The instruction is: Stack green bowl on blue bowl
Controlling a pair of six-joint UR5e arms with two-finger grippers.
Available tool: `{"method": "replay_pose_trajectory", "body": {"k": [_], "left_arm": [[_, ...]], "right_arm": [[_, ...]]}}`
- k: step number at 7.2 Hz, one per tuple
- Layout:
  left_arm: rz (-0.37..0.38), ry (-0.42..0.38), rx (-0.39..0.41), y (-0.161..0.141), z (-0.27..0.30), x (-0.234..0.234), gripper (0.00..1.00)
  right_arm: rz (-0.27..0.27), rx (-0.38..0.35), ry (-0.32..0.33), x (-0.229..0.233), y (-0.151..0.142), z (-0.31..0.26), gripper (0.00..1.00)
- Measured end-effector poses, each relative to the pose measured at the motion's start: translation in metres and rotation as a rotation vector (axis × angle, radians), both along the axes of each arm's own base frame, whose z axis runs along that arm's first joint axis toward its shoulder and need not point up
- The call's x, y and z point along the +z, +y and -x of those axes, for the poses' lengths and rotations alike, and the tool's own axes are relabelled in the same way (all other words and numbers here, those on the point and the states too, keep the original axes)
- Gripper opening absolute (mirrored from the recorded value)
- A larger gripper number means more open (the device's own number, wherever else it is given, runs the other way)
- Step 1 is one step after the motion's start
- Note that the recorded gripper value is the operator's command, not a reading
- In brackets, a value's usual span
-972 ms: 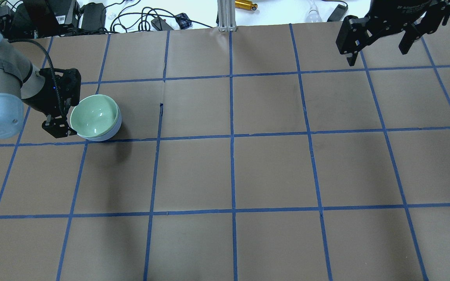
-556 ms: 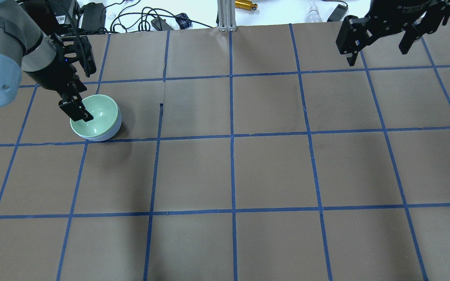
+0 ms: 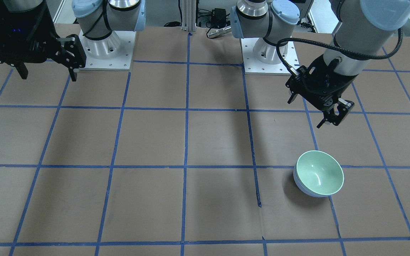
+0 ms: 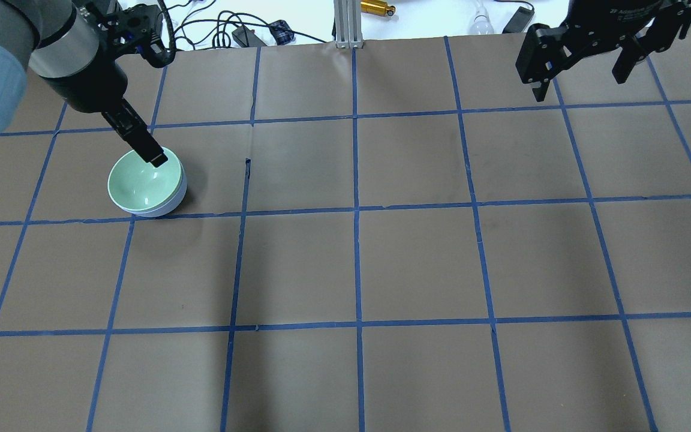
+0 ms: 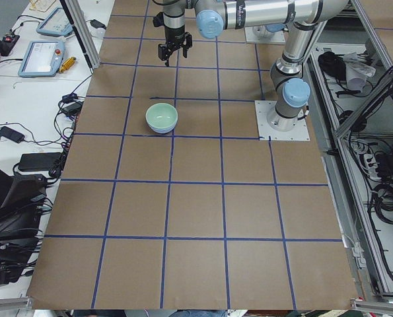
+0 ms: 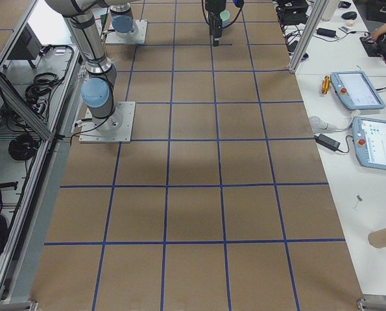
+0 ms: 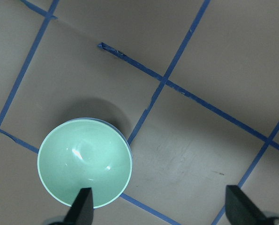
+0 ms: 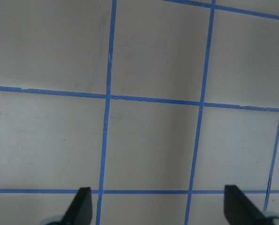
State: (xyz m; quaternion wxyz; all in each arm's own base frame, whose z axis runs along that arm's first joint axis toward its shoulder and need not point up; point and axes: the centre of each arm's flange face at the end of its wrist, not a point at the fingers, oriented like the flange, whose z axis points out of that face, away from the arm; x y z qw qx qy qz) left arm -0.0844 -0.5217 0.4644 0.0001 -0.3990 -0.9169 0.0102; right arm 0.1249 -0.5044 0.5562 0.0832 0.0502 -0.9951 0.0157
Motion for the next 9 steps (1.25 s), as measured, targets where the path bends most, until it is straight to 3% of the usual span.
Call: {"method": "replay_pose_trajectory", "body": {"k": [5,7,9], "left_arm": [[-0.012,0.016,0.492,0.021,0.015,0.016,1.00],[-0.012,0.013,0.615,0.032,0.036,0.023,1.00],[-0.036,0.002,0.668,0.044,0.054,0.026,1.00]], "right_arm": [[0.000,0.000,0.000,0.000,0.000,0.000,1.00],[0.000,0.000,0.000,0.000,0.000,0.000,1.00],[0.000,0.000,0.000,0.000,0.000,0.000,1.00]]}}
